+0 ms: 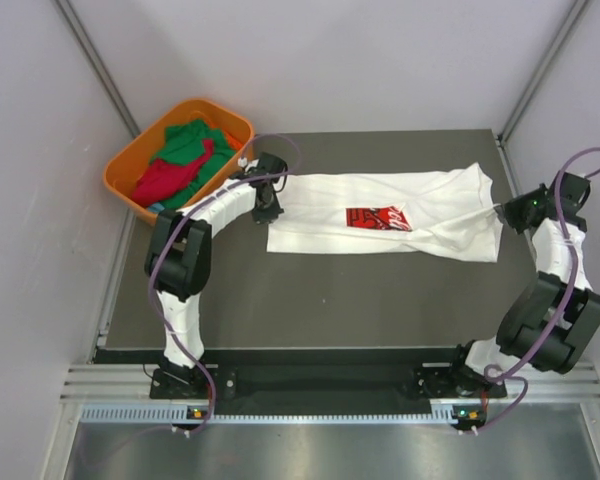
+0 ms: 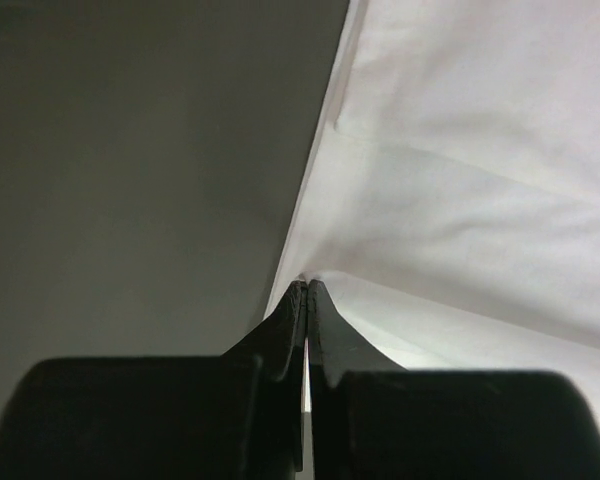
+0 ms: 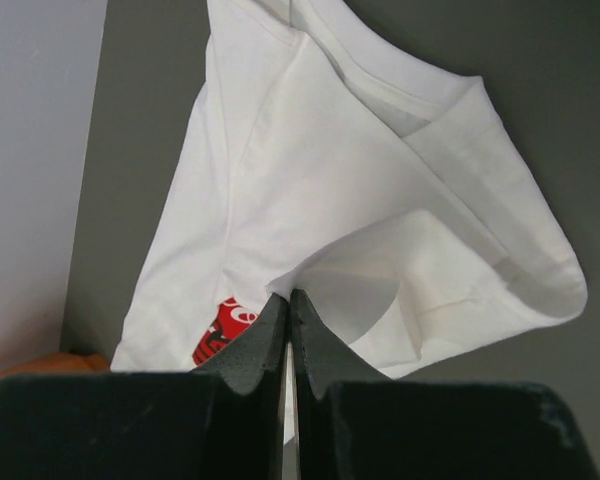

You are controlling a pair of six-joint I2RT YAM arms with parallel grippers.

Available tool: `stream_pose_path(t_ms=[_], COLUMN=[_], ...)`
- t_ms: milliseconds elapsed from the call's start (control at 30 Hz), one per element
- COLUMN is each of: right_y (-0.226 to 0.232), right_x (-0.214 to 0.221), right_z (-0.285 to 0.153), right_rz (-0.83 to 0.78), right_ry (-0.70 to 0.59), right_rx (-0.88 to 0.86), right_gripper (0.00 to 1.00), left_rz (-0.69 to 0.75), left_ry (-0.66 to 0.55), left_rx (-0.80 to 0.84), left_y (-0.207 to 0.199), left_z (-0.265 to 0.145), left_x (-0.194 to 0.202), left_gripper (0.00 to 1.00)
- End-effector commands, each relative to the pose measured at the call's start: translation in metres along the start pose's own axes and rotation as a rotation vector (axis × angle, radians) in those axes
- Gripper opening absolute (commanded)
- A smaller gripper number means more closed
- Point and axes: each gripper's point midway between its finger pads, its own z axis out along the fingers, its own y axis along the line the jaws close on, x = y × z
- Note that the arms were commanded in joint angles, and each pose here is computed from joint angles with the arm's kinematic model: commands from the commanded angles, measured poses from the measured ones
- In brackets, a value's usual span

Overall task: Fold and stack the t-shirts
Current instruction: Fold the tshirt

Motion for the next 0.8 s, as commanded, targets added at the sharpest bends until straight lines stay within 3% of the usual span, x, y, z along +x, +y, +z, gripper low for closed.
stream_pose_path(t_ms=[0,433,767], right_y=[0.043,0.055,0.078], right_x=[-0.021,-0.007,-0.019], right_z=[0.011,0.035,0.025], right_rz=[-0.020,0.032,0.067], right_ry=[-0.027,0.047,-0.007], right_rx=[-0.127,-0.135,-0.186], right_gripper=[0.00,0.00,0.00], left_rz=[-0.009,-0.030,-0.045], left_ry=[-0.038,-0.081,-0.117], left_rx=[-0.048,-0.017,-0.027], left_y=[0.012,0.006,0.006], left_z=[0.000,-0.006,-0.013], left_x=[-0.019,-0.036,-0.056], left_gripper=[0.00,0.00,0.00])
